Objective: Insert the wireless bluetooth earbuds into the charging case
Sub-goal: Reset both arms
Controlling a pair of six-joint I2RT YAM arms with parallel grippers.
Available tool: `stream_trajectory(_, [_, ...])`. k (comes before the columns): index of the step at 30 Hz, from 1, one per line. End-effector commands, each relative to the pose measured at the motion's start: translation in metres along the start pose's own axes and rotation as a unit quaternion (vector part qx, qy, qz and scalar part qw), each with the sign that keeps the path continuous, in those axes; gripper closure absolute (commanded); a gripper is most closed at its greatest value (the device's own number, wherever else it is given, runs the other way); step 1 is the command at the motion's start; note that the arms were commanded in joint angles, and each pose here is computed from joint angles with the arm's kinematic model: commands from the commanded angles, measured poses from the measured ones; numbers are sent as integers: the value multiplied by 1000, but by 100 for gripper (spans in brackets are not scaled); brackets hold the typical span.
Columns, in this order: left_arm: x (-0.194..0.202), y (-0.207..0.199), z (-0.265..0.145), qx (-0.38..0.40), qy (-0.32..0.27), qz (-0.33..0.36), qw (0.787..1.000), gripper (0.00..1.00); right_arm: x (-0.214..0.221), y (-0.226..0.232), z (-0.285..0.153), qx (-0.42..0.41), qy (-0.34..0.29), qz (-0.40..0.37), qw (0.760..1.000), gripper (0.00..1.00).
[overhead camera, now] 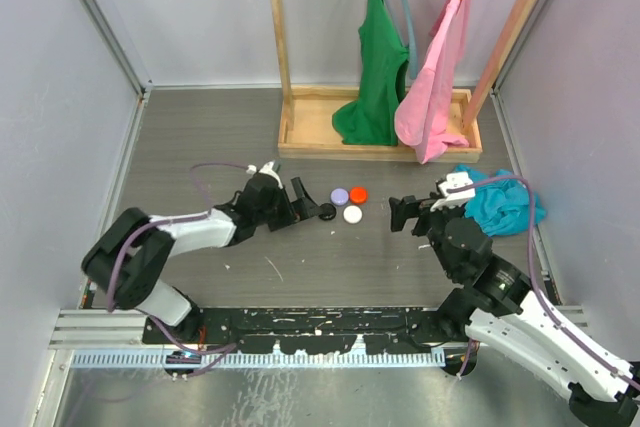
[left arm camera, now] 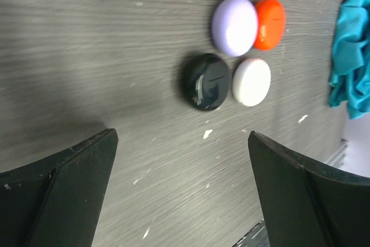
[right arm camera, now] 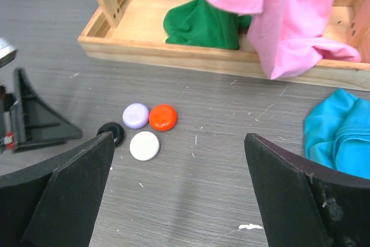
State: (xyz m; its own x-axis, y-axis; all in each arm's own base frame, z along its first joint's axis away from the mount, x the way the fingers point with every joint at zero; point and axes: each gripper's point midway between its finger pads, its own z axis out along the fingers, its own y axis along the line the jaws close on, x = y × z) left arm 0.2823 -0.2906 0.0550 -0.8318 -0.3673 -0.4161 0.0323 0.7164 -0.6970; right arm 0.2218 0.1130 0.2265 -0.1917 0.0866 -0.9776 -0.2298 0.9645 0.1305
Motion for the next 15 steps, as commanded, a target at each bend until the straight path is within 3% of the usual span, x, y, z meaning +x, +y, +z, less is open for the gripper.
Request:
stream_trajectory(1, [-19,24,-42,-73,-47,45,995,2,-35,-21,-13,51,-41,33,997,0])
stream_trajectory(7, [-56,21,-137,-114,-142,109,977,2,-43,-34,-23,84,-43,45,995,0])
stream_trajectory(15, [-71,20,-261,-140,-216,168,952,2,-48,-44,-37,89,-42,42,994,0])
